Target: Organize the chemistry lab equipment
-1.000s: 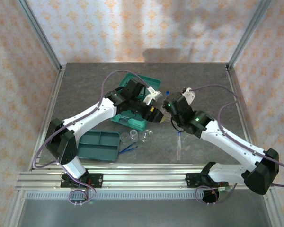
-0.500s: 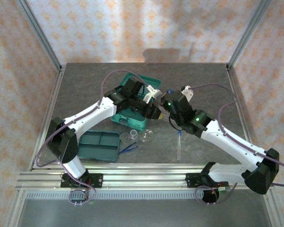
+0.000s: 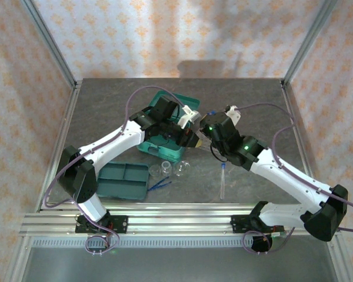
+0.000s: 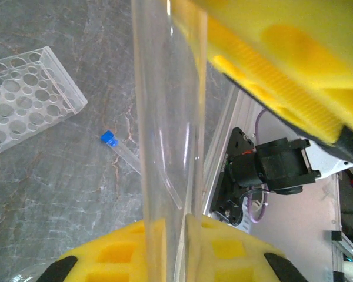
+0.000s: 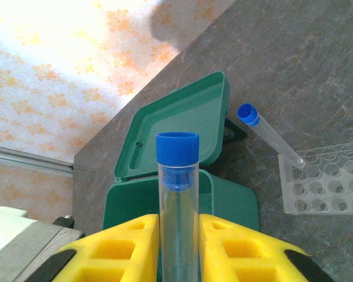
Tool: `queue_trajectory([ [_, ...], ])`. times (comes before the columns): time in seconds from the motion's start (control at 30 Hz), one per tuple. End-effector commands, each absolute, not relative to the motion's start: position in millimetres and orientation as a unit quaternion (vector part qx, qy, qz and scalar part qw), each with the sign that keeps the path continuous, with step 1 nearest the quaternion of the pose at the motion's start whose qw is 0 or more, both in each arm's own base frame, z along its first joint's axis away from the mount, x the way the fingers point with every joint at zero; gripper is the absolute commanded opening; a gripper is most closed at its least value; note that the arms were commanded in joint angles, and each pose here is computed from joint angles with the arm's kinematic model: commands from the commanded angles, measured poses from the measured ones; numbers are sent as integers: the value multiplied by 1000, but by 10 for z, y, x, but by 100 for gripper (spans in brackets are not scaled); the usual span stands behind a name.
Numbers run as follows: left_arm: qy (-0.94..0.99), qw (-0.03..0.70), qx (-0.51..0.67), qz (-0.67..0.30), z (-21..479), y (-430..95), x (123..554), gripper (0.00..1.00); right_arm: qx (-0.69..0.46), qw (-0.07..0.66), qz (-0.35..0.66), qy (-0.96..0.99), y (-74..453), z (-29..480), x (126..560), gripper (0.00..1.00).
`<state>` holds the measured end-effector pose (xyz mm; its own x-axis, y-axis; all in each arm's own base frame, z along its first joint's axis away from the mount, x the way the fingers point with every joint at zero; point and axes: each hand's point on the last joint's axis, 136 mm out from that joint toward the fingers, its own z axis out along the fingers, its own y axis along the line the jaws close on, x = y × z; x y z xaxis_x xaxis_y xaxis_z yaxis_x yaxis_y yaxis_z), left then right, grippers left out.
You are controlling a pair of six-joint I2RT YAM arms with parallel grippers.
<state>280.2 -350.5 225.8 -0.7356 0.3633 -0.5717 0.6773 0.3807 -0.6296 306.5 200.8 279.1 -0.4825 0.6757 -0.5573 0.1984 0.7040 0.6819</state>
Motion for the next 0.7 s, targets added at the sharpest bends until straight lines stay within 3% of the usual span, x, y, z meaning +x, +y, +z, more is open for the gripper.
queue_trajectory([
  [0.0,816,199,332,-430,2323,-3381,2824,7,264,437,271,816,1939,2932,2999,31],
  [0.23,822,219,354,-390,2318,-3183,2905,7,230,435,261,830,1744,3084,2844,41],
  [0.4,817,230,383,-365,2344,-3057,2869,7,203,367,309,854,1673,3077,2880,44],
  [0.67,813,233,400,-353,2344,-3006,2823,7,138,277,395,865,1985,3017,2874,45],
])
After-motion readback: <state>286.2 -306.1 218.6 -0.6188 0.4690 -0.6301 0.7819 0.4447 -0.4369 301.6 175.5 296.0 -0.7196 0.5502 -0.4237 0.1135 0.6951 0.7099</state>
